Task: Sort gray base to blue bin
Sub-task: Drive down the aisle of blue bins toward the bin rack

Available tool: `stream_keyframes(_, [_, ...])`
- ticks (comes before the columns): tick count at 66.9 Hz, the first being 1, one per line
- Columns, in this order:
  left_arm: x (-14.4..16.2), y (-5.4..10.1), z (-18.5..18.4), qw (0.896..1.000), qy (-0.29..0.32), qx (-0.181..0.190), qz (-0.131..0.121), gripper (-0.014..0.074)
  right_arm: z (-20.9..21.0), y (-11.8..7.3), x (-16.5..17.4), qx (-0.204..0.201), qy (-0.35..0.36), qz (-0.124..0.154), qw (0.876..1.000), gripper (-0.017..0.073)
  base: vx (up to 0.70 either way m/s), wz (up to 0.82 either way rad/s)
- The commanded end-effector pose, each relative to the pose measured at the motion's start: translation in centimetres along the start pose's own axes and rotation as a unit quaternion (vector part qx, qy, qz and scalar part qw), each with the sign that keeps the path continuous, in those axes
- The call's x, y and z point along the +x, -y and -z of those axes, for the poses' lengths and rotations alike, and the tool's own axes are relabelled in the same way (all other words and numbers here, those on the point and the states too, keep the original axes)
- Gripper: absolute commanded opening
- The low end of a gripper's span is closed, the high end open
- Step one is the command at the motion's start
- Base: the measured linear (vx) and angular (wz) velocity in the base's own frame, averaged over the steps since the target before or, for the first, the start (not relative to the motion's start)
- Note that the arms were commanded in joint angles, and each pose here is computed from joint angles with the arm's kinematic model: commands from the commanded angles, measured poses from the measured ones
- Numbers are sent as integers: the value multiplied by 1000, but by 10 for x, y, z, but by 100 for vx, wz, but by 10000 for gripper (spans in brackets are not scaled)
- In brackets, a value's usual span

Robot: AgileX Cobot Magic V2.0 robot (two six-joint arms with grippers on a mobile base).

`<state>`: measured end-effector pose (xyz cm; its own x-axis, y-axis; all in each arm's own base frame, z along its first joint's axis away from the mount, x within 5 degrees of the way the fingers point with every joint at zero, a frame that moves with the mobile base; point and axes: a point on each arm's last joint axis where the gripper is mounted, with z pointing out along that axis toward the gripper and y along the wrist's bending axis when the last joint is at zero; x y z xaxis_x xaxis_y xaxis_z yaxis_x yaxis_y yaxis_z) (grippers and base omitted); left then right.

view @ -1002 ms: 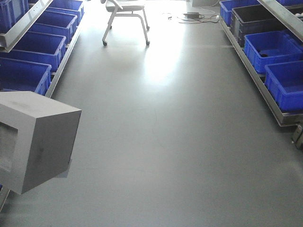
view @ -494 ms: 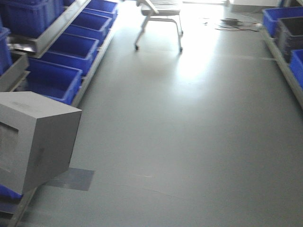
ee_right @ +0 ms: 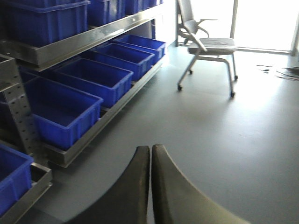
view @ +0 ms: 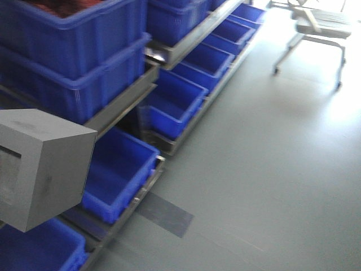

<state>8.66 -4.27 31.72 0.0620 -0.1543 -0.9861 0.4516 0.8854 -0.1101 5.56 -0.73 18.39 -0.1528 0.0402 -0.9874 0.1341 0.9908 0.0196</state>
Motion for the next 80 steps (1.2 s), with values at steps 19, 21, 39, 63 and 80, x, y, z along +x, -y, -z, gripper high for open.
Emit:
stream_keyframes(19, [-21, 2, 1, 997, 70, 8, 7, 2, -1, 0, -5, 4, 27, 9, 1000, -5, 20, 77])
stream_keyframes(21, [-21, 2, 1, 997, 70, 8, 7, 2, -1, 0, -5, 4, 27, 9, 1000, -5, 19, 73])
stream_keyframes(39, [-21, 2, 1, 997, 70, 8, 7, 2, -1, 0, -5, 4, 27, 9, 1000, -5, 18, 71])
stream_keyframes(63, [-21, 2, 1, 997, 70, 8, 7, 2, -1, 0, -5, 4, 27, 9, 1000, -5, 18, 70])
stream_keyframes(80, [-21, 2, 1, 997, 70, 8, 7, 2, -1, 0, -5, 4, 27, 9, 1000, -5, 15, 57])
